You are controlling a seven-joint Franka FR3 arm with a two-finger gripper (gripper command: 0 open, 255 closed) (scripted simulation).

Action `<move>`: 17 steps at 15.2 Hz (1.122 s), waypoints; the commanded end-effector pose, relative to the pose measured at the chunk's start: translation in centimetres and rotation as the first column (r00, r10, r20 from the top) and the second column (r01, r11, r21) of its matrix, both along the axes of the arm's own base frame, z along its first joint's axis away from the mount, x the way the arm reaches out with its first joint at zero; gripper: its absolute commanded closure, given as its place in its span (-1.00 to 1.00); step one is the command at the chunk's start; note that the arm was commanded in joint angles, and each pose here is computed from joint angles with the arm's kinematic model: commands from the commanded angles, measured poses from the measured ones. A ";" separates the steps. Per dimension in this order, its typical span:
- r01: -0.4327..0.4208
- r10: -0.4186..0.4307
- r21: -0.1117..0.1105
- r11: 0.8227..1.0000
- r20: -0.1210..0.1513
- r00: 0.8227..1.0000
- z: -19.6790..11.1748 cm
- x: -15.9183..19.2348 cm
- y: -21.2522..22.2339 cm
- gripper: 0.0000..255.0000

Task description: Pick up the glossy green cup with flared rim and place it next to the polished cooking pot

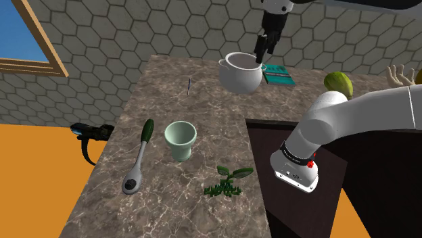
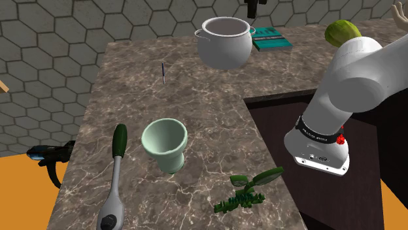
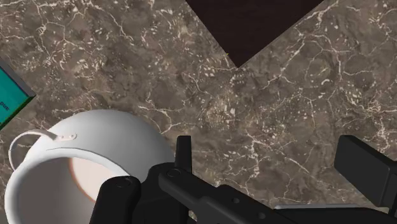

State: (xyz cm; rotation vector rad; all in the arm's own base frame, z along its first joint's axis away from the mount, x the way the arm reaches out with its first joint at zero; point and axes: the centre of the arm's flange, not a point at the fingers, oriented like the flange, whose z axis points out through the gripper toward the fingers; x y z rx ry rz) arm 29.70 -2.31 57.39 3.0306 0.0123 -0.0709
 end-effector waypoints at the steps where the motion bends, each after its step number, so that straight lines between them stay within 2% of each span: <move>1: 0.000 0.000 0.000 1.000 0.000 1.000 0.0 0.0 0.0 -1.00; 17: -0.029 0.030 -0.015 0.999 0.029 0.999 -7.5 1.9 19.8 -1.00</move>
